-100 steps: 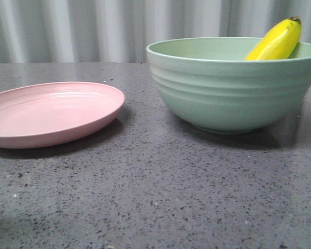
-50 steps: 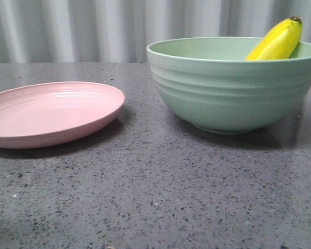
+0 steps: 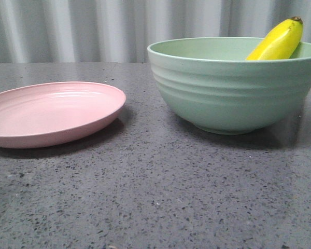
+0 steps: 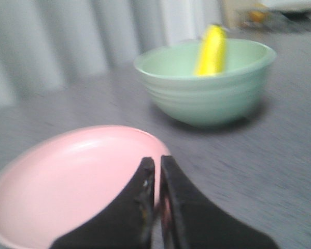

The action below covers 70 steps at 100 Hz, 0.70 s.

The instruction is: Transfer banana from pink plate to green bowl

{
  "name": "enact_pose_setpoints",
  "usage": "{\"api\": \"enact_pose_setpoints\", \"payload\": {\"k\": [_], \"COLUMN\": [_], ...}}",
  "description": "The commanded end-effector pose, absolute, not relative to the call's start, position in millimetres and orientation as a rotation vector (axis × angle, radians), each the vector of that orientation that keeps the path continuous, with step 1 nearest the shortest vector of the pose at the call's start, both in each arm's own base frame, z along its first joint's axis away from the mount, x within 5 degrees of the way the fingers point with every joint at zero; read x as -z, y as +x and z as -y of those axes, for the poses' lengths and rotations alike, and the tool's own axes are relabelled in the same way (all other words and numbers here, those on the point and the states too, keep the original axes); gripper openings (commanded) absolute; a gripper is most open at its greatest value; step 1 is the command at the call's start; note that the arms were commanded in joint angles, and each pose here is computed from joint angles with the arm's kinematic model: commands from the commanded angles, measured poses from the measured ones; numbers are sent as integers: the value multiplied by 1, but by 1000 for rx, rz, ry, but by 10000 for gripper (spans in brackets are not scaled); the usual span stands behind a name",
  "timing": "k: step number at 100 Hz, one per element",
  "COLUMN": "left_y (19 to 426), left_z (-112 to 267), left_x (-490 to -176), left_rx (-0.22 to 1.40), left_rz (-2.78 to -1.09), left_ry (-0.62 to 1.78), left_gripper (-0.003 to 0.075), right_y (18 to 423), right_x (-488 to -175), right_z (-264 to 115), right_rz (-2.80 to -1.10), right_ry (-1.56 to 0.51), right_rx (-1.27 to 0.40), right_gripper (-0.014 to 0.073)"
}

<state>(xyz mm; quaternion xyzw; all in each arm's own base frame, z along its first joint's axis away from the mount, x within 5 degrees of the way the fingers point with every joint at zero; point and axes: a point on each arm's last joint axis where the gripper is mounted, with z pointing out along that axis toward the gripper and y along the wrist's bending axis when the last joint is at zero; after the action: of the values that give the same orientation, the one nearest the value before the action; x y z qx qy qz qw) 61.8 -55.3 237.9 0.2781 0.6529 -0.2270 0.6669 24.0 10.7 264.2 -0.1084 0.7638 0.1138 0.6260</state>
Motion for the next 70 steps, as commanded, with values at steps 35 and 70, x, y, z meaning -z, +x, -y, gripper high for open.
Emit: {"api": "enact_pose_setpoints", "payload": {"k": [35, 70], "left_y": [55, 54], "left_z": [10, 3], "left_x": [-240, -203], "left_rx": [106, 48], "left_rz": [-1167, -1556], "left_ry": [164, 35], "left_gripper": [-20, -20], "right_y": [20, 20], "right_x": [-278, -278], "right_z": [-9, -9], "right_rz": [-1643, -1645], "right_ry": [-236, -236], "right_rx": [-264, -264], "right_gripper": [-71, -71]}}
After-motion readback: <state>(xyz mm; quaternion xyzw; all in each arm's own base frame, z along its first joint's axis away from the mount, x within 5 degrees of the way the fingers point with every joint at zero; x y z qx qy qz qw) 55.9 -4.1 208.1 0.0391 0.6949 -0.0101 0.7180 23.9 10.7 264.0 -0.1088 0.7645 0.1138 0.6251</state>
